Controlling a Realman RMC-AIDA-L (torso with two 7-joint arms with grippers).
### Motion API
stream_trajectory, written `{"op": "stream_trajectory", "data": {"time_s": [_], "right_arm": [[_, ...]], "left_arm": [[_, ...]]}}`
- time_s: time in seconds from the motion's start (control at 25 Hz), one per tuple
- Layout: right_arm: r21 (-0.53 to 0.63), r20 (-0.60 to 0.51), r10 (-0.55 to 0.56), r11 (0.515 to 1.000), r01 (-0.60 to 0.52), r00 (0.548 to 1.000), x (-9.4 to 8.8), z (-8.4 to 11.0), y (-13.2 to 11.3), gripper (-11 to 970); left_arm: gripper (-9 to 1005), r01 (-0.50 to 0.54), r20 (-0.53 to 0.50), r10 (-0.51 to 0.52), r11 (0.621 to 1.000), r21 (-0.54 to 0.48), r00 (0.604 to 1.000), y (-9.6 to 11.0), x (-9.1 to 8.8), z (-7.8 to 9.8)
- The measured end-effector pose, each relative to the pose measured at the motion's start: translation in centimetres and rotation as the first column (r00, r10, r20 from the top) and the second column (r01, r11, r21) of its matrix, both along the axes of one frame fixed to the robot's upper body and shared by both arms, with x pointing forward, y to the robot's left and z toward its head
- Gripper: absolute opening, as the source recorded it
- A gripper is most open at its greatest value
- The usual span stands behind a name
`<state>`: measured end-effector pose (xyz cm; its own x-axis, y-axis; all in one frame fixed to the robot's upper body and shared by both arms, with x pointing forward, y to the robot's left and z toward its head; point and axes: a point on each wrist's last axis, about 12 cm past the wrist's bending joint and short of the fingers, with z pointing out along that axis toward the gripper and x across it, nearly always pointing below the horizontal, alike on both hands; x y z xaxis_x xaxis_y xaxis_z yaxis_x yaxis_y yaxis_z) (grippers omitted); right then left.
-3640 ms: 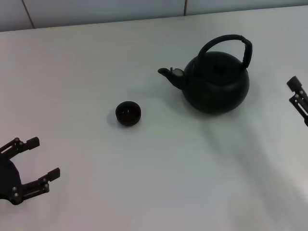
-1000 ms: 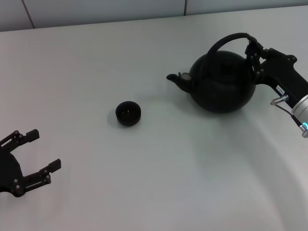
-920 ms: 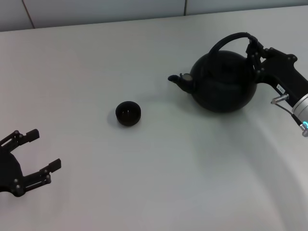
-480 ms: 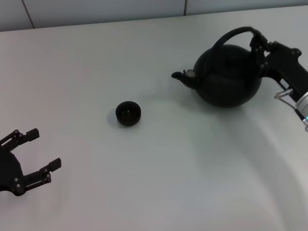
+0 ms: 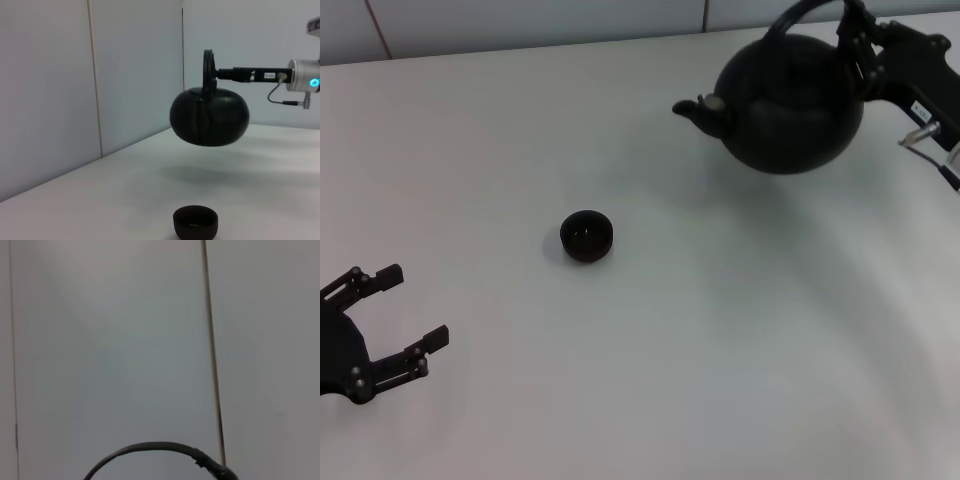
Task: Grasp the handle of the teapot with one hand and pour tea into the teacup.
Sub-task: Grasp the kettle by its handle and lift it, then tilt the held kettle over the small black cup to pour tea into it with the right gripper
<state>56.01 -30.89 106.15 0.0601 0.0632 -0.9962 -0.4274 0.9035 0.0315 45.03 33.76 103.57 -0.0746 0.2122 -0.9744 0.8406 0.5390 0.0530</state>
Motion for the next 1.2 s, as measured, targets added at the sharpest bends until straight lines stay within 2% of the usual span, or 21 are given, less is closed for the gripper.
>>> {"op": "stream_trajectory", "data": {"time_s": [0.48,0.8,1.2], "right_arm": [[-0.01,0.006,0.032,0.999,-0.032,0.999,0.6,0.4,0.5,92],[-0.052,-0.009,0.136,0.989,-0.136,0.991,1.8,1.0,2.5,92],[-0.09,-0.035,0.199,0.975,-0.201,0.979,3.1,1.5,4.2,92]], "left_arm": [[867,0.005,-0.001,-0.005,1.0,-0.008,1.0,-0.3,0.1,-0.1],[867,0.007,-0.001,-0.007,1.0,-0.011,1.0,-0.4,0.0,0.0],[867,0.01,-0.002,-0.01,1.0,-0.017,1.0,-0.4,-0.1,-0.1]]}}
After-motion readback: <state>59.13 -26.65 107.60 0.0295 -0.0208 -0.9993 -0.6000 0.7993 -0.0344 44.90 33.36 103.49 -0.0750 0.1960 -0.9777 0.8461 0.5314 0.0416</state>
